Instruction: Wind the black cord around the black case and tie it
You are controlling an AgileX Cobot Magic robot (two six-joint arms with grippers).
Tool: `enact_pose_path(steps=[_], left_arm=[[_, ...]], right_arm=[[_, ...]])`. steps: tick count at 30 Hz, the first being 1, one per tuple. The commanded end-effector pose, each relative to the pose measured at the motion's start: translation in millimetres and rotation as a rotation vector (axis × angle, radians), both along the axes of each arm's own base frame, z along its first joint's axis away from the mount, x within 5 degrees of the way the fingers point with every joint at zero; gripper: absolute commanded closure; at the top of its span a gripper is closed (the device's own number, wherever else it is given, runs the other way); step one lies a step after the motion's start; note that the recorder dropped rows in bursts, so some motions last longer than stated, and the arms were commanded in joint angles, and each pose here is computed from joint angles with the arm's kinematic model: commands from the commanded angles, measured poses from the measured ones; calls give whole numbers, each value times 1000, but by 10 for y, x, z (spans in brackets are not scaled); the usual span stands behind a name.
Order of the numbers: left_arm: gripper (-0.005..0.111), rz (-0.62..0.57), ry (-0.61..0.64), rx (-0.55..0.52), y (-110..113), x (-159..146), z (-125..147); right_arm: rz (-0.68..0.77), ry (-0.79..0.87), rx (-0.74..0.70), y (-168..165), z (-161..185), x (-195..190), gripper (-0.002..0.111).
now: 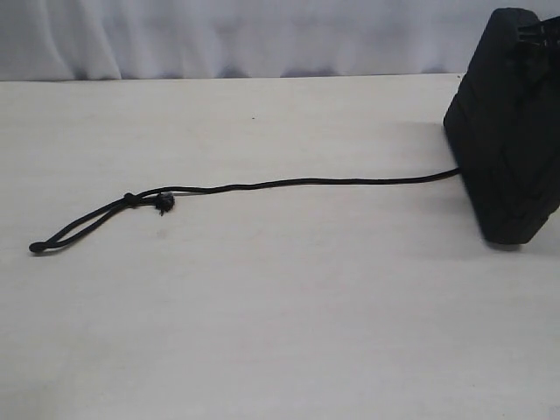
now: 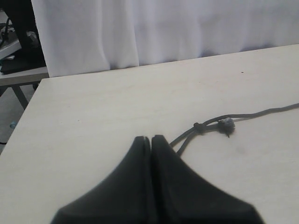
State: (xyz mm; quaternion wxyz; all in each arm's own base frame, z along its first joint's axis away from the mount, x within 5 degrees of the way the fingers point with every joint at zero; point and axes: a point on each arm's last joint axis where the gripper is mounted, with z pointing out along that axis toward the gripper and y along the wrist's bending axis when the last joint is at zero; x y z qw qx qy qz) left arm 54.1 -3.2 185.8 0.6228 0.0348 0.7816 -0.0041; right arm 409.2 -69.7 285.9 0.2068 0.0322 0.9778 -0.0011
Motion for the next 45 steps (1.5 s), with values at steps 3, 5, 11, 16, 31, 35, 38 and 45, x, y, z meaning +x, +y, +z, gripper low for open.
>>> enact_pose_path(steps=[3,5,11,16,31,35,38,45], left_arm=[[107,-7,-7,-6,-5,1,-2],[107,-7,-7,-6,-5,1,-2],[107,-7,-7,-6,-5,1,-2],[107,-7,-7,-6,-5,1,-2],[107,-7,-7,-4,-4,1,-2],[107,-7,-7,-4,-4,1,-2],[107,-7,-7,-4,-4,1,-2],[107,-7,-7,-4,-4,1,-2]], right_arm=[[12,74,-16,-22,-82,-28,73],[11,40,-22,-25,-46,-14,73],[5,-14,-23,-26,65,24,73],[-11,-50,-3,-13,184,37,73],[4,-40,14,8,224,27,85],[5,-47,13,9,286,23,85],[5,-48,13,9,291,24,85],[16,-46,8,9,290,23,90]])
